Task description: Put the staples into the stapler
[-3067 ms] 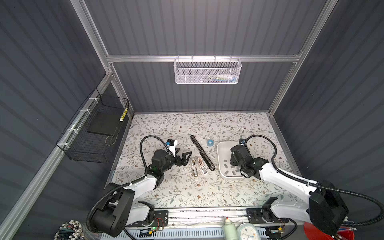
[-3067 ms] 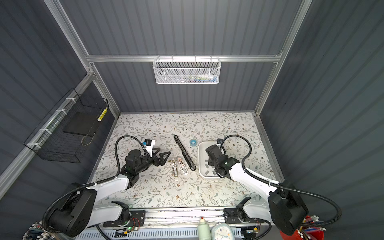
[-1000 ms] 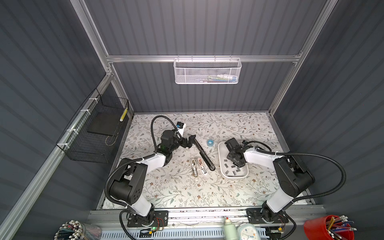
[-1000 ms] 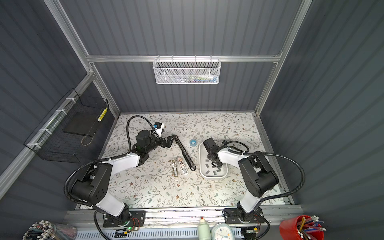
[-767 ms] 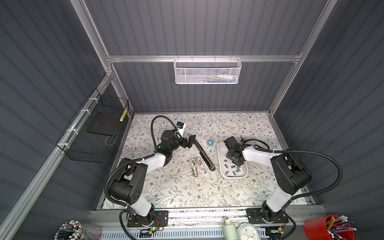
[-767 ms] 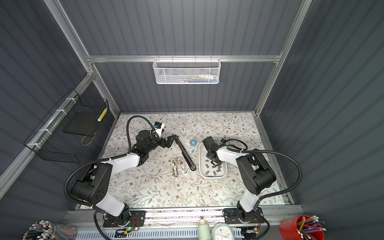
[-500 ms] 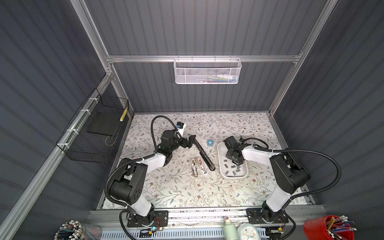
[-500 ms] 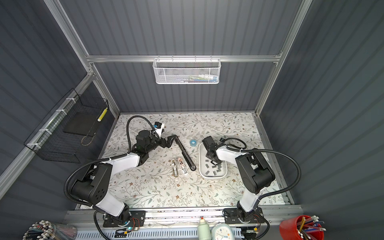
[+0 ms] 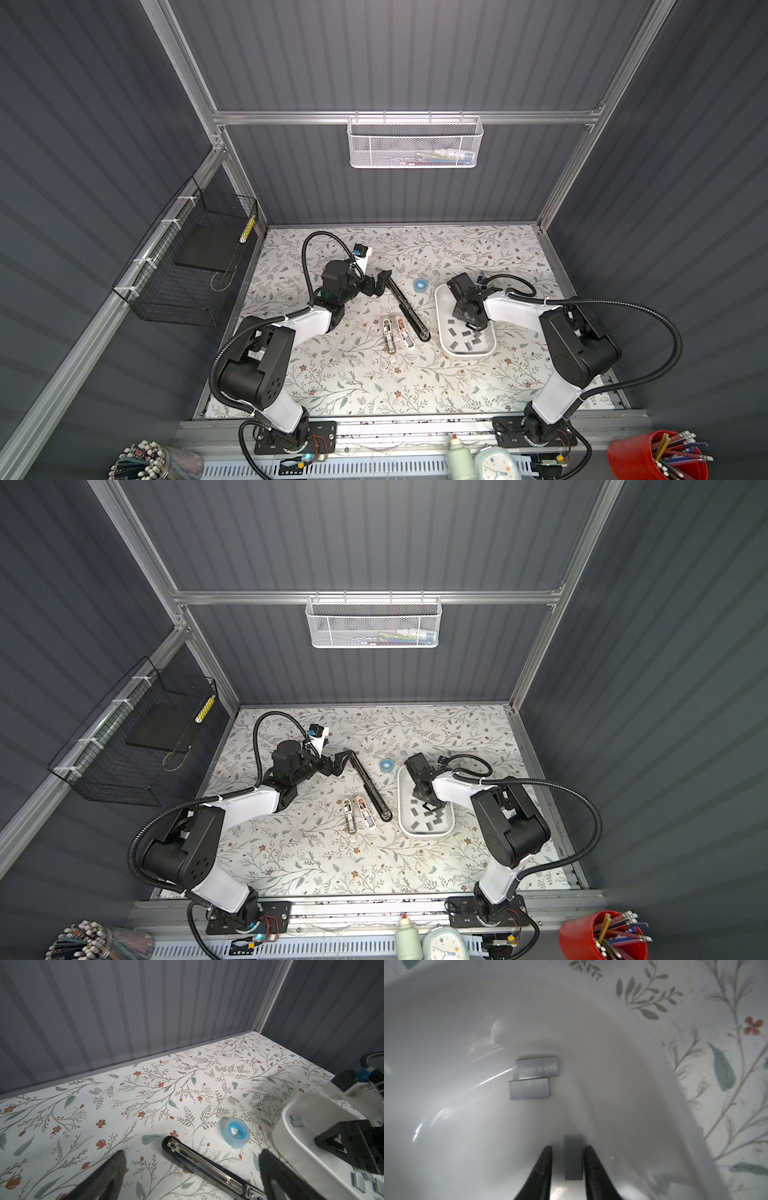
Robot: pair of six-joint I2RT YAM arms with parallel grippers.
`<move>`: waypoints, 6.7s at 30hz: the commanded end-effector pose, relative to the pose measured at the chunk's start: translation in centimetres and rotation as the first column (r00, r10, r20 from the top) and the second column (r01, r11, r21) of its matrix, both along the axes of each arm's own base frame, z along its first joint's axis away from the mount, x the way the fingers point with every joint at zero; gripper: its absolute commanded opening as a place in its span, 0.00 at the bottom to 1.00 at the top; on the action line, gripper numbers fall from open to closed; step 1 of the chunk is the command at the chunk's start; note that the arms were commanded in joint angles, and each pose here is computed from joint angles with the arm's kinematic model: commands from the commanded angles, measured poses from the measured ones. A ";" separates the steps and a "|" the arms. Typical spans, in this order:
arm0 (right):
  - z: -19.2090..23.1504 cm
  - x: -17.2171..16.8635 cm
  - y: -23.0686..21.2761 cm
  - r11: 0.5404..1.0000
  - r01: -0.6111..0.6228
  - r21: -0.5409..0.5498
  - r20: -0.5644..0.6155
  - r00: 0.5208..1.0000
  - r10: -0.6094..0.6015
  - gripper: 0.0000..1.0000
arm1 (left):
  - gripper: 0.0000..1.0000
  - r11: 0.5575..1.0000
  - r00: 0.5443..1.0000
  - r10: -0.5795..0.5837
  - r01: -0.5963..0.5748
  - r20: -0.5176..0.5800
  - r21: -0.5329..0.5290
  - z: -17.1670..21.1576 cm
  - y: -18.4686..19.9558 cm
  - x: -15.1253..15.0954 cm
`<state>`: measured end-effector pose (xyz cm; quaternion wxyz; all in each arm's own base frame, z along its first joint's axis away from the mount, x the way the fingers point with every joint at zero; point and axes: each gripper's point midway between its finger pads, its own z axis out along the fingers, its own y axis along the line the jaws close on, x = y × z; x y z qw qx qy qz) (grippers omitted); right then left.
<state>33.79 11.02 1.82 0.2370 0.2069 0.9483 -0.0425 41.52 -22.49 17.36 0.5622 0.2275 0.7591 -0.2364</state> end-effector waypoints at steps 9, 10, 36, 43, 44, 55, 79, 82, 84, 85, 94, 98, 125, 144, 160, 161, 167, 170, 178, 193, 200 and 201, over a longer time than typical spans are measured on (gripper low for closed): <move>-1.3 -1.9 1.3 0.998 -0.068 0.016 -0.080 0.994 0.069 0.17 | 1.00 0.999 0.999 -0.033 0.033 0.007 0.000 0.6 -0.7 0.0; -1.2 -1.9 1.6 0.997 -0.073 0.019 -0.078 0.994 0.074 0.17 | 1.00 0.999 0.999 -0.036 0.036 0.007 0.000 0.7 -0.8 0.0; -0.5 -0.4 1.7 0.994 -0.111 0.010 -0.044 0.993 0.112 0.33 | 1.00 0.999 0.999 -0.043 0.043 0.003 -0.004 0.8 -0.9 -0.2; -1.1 -0.5 1.9 0.992 -0.121 0.019 -0.064 0.990 0.122 0.30 | 1.00 0.999 0.999 -0.047 0.047 -0.001 -0.007 0.8 -0.9 -0.1; -1.2 -0.5 2.0 0.992 -0.123 0.017 -0.067 0.990 0.124 0.30 | 1.00 0.999 0.999 -0.047 0.047 -0.001 -0.007 0.8 -0.9 -0.2; -2.3 -0.6 1.8 0.991 -0.132 0.000 -0.100 0.986 0.132 0.29 | 1.00 0.999 0.999 -0.047 0.047 -0.003 -0.007 0.7 -1.0 -0.1; -2.1 -1.0 1.3 0.986 -0.168 -0.008 -0.086 0.982 0.166 0.17 | 1.00 0.996 0.998 -0.048 0.045 -0.046 -0.075 1.7 -0.7 -1.6; -1.0 -0.8 1.4 0.983 -0.186 -0.005 -0.046 0.982 0.186 0.17 | 1.00 0.996 0.997 -0.009 0.002 -0.081 -0.094 2.2 0.2 -2.3; 0.1 -0.5 1.4 0.980 -0.196 -0.008 -0.007 0.981 0.196 0.17 | 1.00 0.995 0.991 0.041 -0.052 -0.127 -0.087 1.7 1.2 -3.0; 0.6 -0.4 1.4 0.979 -0.203 -0.008 0.009 0.979 0.203 0.16 | 1.00 0.993 0.987 0.065 -0.078 -0.145 -0.084 1.5 1.8 -3.4; 5.9 1.6 2.2 0.955 -0.293 -0.035 0.209 0.933 0.294 0.17 | 1.00 0.928 0.885 0.359 -0.372 -0.295 0.014 -3.0 8.4 -7.4; 8.2 2.5 3.1 0.939 -0.342 -0.044 0.289 0.895 0.339 0.16 | 1.00 0.903 0.840 0.419 -0.426 -0.344 0.060 -5.4 10.1 -9.1; 15.5 -4.5 15.8 0.460 -0.873 -0.163 0.513 0.323 0.795 0.03 | 1.00 0.860 0.799 0.484 -0.509 -0.356 0.028 -7.5 12.2 -11.3; 10.3 -4.0 17.6 0.399 -0.913 -0.078 0.385 0.342 0.857 0.07 | 1.00 0.878 0.856 0.446 -0.475 -0.263 -0.056 -6.9 11.8 -11.2; 7.6 -2.4 18.9 0.454 -0.888 -0.078 0.289 0.416 0.862 0.07 | 1.00 0.884 0.863 0.437 -0.465 -0.255 -0.058 -6.9 11.6 -11.1; 7.5 -2.4 18.9 0.458 -0.886 -0.075 0.284 0.421 0.862 0.07 | 1.00 0.882 0.861 0.440 -0.468 -0.255 -0.056 -6.9 11.6 -11.1; 6.8 -2.2 18.5 0.475 -0.875 -0.088 0.273 0.438 0.857 0.08 | 1.00 0.876 0.856 0.452 -0.479 -0.251 -0.055 -6.8 11.9 -11.1; 6.5 -2.0 18.7 0.475 -0.876 -0.082 0.270 0.439 0.857 0.08 | 1.00 0.879 0.858 0.447 -0.474 -0.253 -0.055 -6.9 11.8 -11.1; 5.6 -1.8 18.6 0.486 -0.870 -0.078 0.245 0.456 0.856 0.08 | 1.00 0.878 0.860 0.446 -0.474 -0.250 -0.063 -6.8 11.8 -11.2; 4.2 -2.1 18.3 0.493 -0.868 -0.064 0.209 0.471 0.857 0.08 | 1.00 0.879 0.862 0.442 -0.471 -0.248 -0.070 -6.7 11.7 -11.2; 4.0 -2.3 18.1 0.492 -0.868 -0.063 0.200 0.472 0.859 0.08 | 1.00 0.880 0.862 0.441 -0.470 -0.249 -0.069 -6.7 11.7 -11.2; 4.0 -2.3 18.1 0.491 -0.869 -0.063 0.199 0.471 0.859 0.08 | 1.00 0.880 0.863 0.440 -0.469 -0.248 -0.070 -6.7 11.7 -11.2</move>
